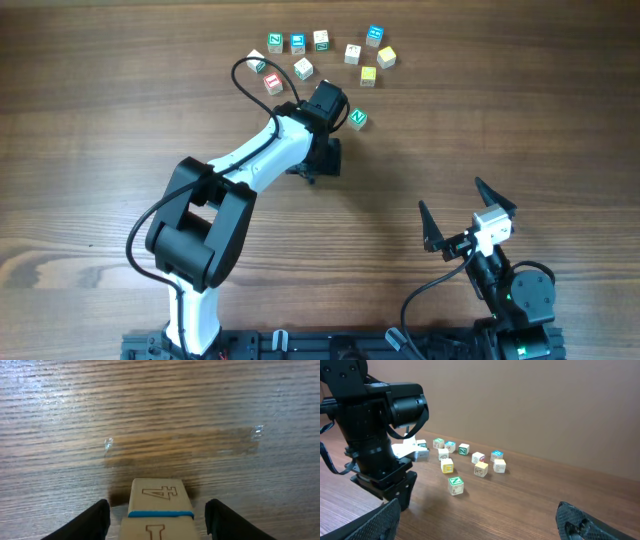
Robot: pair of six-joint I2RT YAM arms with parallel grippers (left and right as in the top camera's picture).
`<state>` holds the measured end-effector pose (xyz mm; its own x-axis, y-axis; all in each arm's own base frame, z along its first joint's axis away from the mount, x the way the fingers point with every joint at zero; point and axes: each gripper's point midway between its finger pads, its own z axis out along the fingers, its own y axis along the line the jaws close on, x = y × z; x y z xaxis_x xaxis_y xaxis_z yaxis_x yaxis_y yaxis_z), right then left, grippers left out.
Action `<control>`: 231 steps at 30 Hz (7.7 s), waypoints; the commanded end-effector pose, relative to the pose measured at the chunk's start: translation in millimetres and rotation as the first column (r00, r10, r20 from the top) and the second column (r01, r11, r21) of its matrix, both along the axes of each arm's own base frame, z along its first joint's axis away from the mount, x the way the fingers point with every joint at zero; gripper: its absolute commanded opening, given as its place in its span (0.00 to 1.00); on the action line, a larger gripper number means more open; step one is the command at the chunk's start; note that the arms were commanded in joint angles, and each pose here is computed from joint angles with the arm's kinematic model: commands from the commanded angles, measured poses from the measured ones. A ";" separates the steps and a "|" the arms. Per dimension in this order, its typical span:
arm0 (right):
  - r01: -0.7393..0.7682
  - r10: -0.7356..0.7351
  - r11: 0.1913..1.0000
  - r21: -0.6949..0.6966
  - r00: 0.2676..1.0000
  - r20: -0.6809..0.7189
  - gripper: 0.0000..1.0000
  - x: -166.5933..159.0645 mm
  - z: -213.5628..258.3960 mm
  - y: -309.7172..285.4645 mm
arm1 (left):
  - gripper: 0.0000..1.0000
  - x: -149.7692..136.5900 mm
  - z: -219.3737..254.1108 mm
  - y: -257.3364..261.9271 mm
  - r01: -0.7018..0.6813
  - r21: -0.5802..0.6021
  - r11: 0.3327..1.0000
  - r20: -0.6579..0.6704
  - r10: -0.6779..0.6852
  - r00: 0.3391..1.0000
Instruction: Form a tower
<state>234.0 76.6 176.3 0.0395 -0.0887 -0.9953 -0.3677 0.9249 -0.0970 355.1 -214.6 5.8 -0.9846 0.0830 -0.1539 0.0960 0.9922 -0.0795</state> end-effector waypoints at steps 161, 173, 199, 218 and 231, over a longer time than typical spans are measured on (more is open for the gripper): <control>-0.020 0.039 0.943 0.333 0.998 -0.050 1.00 -7.1 38.3 1.6 | 1.00 54.8 156.4 329.0 -0.725 -0.053 0.687 0.299 0.704 0.645; 0.030 0.068 0.981 0.193 0.874 -0.482 1.00 15.1 172.0 14.5 | 1.00 54.8 156.4 329.0 -0.725 -0.053 0.687 0.299 0.704 0.645; 0.240 -0.048 0.971 0.001 0.198 -0.979 1.00 70.7 39.9 20.1 | 1.00 54.8 156.4 329.0 -0.725 -0.053 0.687 0.299 0.704 0.645; 0.251 -0.187 0.958 -0.140 0.174 -0.967 1.00 167.2 28.2 13.4 | 1.00 54.8 156.4 329.0 -0.725 -0.053 0.687 0.299 0.704 0.645; 0.237 -0.252 0.958 -0.163 0.414 -0.875 0.96 235.2 26.3 26.7 | 1.00 54.8 156.4 329.0 -0.725 -0.053 0.687 0.299 0.704 0.645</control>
